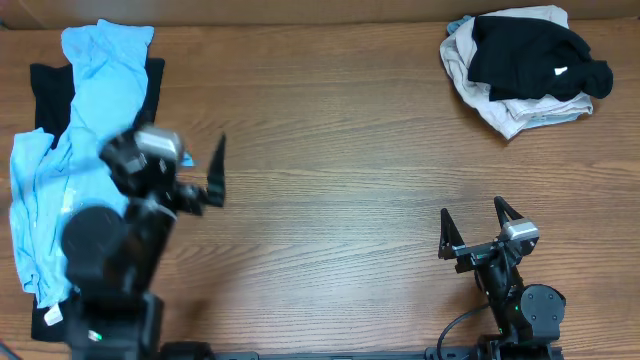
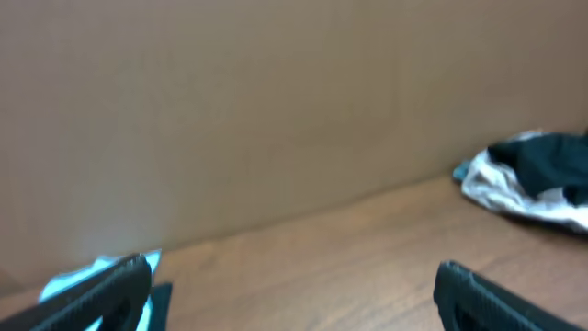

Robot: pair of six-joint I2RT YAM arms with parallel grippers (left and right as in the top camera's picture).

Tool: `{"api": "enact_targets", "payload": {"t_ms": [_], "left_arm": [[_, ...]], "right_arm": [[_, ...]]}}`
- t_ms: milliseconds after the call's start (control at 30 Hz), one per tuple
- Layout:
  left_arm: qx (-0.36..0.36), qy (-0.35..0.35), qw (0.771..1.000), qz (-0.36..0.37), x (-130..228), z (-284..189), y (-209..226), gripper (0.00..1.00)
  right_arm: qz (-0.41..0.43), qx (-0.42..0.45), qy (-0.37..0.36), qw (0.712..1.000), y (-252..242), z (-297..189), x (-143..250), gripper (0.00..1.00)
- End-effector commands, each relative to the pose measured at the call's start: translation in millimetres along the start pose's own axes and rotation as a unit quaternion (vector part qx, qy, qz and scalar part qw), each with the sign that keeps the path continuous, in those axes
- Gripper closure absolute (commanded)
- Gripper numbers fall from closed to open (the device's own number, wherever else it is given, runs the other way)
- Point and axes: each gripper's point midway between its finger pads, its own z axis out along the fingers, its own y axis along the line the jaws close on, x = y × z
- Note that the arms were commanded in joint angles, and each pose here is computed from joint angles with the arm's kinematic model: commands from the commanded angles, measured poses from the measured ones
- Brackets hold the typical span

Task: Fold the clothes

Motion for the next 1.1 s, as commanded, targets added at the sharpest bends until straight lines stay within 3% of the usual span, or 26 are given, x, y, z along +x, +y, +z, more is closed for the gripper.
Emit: {"api": "enact_targets", "payload": {"t_ms": [0,200,433,700,933,1067], "left_arm": [[0.028,-0.035,0.999,0.008,40.7,-8.8,-17.3,0.00],[0.024,-0.107,0.994,0.001,93.0,-23.6,-27.9,0.00],[0.006,-0.111,0.994,-0.014,126.8,-32.0,-27.3,0.00],[-0.016,-0.068,0.997,-0.026,148.6,-35.4,-21.9,0.00],[-0.038,0.015,0.998,-0.043,190.9,-37.9,-17.2,0.00],[-0.047,0.017,0.998,-0.045,192.0,-37.9,-14.2,0.00]], "right_arm": [[-0.001,0.002,-0.004,1.000,-0.6,0.0,1.0,0.00],[-0.001,0.002,-0.004,1.000,-0.6,0.0,1.0,0.00],[-0.001,0.002,-0.004,1.000,-0.6,0.0,1.1,0.00],[-0.001,0.002,-0.004,1.000,-0.6,0.0,1.1,0.00],[-0.001,0.002,-0.004,1.000,-0.6,0.0,1.0,0.00],[-0.001,0.002,-0.004,1.000,-0.6,0.0,1.1,0.00]]}}
